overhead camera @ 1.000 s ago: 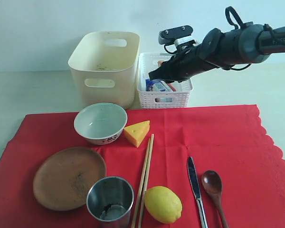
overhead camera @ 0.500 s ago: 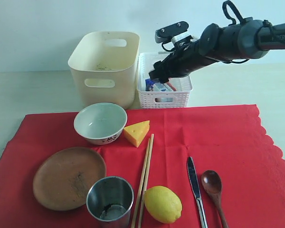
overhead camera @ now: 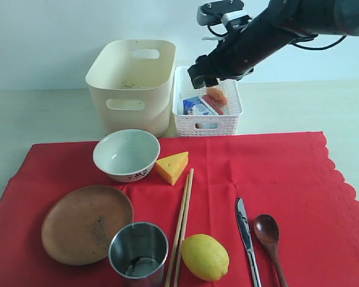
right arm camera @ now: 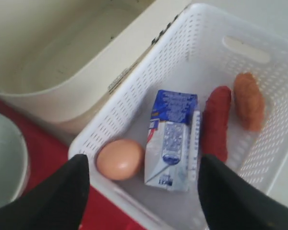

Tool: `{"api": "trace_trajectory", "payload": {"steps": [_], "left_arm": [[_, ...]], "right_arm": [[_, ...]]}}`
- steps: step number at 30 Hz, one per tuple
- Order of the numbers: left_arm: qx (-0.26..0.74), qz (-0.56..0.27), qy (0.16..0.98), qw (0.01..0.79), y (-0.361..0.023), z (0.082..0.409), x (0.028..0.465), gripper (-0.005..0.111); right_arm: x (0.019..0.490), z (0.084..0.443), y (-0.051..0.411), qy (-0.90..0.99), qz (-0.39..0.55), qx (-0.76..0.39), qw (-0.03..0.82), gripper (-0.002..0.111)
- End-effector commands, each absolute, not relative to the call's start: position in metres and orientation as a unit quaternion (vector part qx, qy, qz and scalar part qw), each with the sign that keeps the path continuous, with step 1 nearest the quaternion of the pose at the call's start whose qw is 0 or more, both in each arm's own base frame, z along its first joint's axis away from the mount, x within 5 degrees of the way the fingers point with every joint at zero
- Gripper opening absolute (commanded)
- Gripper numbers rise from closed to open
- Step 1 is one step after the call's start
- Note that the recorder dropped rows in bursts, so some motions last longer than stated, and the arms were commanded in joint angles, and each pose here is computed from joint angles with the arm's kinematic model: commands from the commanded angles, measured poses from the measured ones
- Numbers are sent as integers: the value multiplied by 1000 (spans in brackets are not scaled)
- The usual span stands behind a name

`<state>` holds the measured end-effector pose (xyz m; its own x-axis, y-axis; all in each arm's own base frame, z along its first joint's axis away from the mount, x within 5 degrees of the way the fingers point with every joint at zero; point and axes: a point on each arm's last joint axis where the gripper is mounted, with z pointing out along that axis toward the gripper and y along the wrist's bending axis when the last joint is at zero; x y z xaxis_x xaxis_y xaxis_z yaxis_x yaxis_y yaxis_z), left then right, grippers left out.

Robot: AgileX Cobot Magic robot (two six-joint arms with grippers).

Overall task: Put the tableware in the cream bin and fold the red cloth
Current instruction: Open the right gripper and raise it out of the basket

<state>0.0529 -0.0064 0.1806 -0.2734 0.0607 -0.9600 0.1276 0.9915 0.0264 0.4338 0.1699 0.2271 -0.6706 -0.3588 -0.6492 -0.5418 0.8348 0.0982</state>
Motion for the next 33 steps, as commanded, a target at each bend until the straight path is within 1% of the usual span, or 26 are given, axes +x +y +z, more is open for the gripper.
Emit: {"api": "trace_trajectory", "payload": {"steps": [1,4,11,17,23,28,33], "left_arm": [[54,-31,793,605,-6,181,53,0],[54,-31,793,605,-6,181,53,0],[54,-31,793,605,-6,181,53,0],[54,-31,793,605,-6,181,53,0],[54,-31,793,605,-6,181,53,0],[54,-31,793,605,-6,181,53,0],[54,-31,793,605,-6,181,53,0]], "right_arm": [[421,240,168,917,162,-236,277,55],[414,241,167,926,171,-221,253,53],[383,237,156,937,170,-208,222,52],[345,239,144,934,181,-188,244,52],[301,258,134,914,215,-189,288,52],[267,268,133,897,263,-222,278,52],[248,261,138,872,321,-260,261,52]]}}
